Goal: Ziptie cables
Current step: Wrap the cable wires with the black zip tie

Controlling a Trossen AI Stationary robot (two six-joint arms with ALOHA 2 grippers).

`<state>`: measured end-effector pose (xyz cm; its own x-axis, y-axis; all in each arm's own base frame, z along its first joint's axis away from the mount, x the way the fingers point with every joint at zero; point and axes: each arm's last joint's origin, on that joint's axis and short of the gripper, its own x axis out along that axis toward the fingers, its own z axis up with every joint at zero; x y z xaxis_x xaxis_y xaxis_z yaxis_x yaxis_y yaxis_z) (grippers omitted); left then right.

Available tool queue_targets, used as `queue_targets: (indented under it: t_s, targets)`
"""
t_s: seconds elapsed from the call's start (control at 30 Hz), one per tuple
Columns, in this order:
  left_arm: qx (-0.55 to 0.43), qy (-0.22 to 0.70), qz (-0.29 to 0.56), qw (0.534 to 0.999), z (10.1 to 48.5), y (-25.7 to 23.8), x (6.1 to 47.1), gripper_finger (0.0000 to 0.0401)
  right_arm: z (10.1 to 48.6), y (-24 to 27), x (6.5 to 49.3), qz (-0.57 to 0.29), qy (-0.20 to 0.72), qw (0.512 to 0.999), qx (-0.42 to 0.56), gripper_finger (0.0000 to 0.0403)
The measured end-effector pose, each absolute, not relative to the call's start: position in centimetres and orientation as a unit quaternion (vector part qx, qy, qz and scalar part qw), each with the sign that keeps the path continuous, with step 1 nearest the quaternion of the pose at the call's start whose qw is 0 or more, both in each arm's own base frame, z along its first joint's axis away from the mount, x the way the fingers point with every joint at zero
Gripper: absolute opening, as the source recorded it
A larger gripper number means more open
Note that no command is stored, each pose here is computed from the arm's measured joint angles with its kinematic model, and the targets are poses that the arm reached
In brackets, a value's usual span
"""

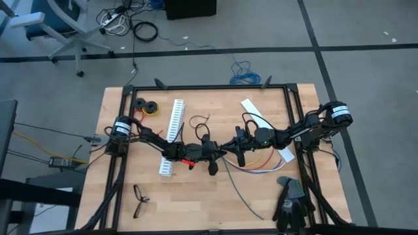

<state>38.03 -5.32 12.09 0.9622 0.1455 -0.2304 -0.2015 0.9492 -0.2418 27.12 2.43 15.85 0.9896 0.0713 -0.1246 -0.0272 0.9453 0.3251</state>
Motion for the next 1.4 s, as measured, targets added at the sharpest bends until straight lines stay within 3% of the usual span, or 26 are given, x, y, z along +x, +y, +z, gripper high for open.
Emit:
queue_targets:
  t_s: [0.9,1.4]
  targets:
    - [-0.133,0.105,0.088,0.982,12.10,-5.34,38.03,0.0007,15.90,2.45,27.13,0.029,0.066,0.984,0.164,0.0000]
    - [-0.129,0.114,0.089,0.981,11.94,-5.33,37.99,0.0007,16.67,1.85,27.18,-0.059,0.014,0.991,0.121,0.0000]
